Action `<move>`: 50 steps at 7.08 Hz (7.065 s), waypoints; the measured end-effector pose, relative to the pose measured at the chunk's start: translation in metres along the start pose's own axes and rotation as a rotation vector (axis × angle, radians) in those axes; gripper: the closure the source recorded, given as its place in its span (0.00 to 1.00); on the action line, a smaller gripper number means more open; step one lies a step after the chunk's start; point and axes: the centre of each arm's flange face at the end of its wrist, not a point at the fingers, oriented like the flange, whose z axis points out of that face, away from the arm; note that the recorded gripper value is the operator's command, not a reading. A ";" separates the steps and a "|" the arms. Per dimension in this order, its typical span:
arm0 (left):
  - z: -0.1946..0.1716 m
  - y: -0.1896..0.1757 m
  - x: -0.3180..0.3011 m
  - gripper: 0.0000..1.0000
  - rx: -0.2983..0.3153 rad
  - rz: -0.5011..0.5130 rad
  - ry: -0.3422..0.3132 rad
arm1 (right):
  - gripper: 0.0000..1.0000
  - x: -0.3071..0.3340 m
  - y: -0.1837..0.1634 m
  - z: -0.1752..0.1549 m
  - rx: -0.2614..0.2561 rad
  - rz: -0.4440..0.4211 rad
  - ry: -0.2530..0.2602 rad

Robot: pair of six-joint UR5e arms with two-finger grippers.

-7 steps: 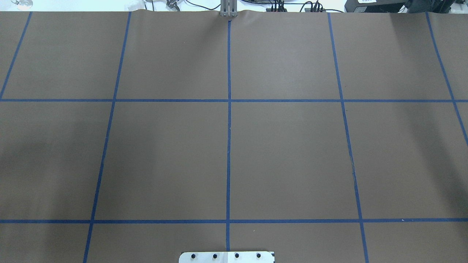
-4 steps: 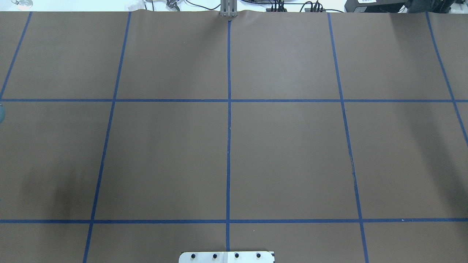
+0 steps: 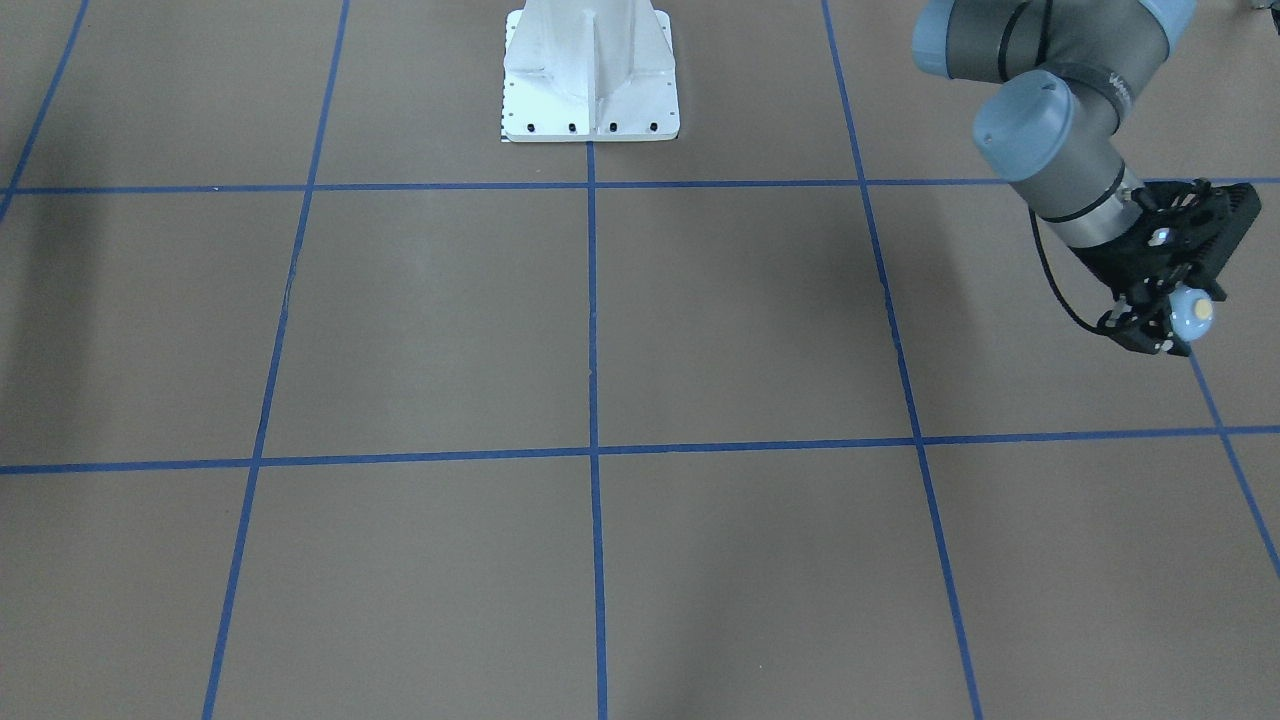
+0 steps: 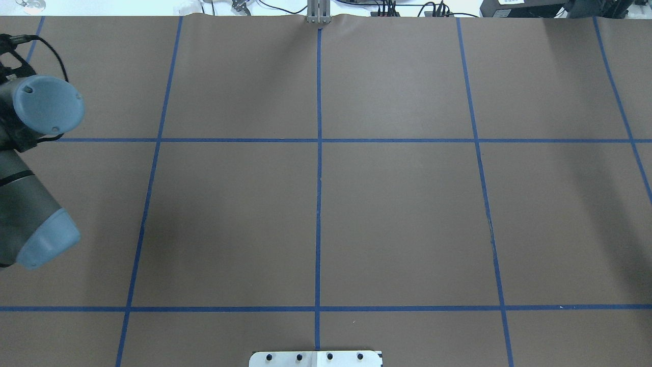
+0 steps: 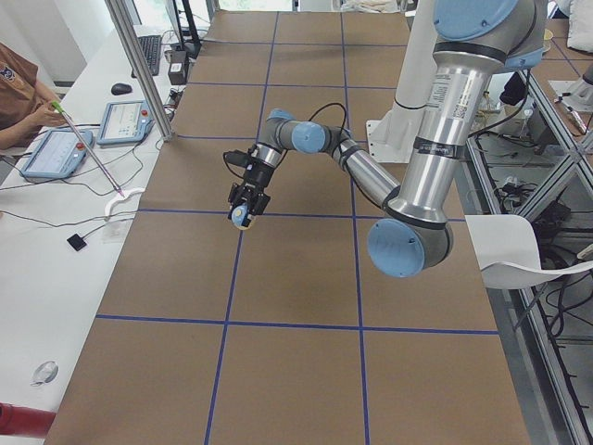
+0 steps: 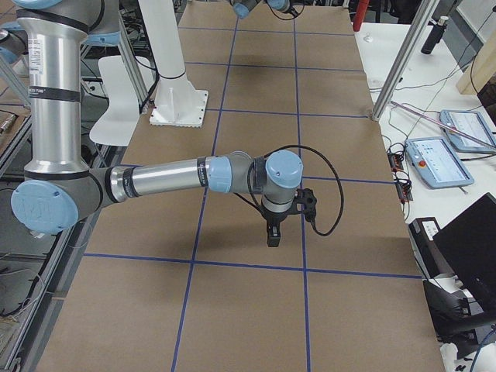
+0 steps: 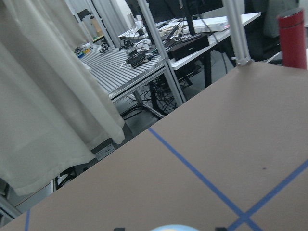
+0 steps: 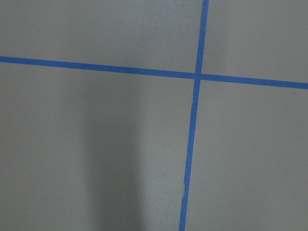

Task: Place and press bell with both arms
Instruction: 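Carry the bell with the left gripper toward the table center, then lower the bell onto the table center and open the left gripper, then raise the left arm away while the right gripper moves above the bell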

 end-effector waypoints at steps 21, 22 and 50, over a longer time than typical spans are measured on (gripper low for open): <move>-0.262 0.282 0.300 0.73 0.103 0.431 1.107 | 0.00 0.009 -0.019 0.009 -0.017 0.022 -0.022; -0.261 0.283 0.300 0.48 0.103 0.433 1.106 | 0.00 0.008 -0.020 0.009 -0.016 0.021 -0.028; 0.130 -0.129 -0.022 0.00 -0.286 0.938 0.769 | 1.00 -0.659 -0.124 0.135 0.060 0.214 -0.018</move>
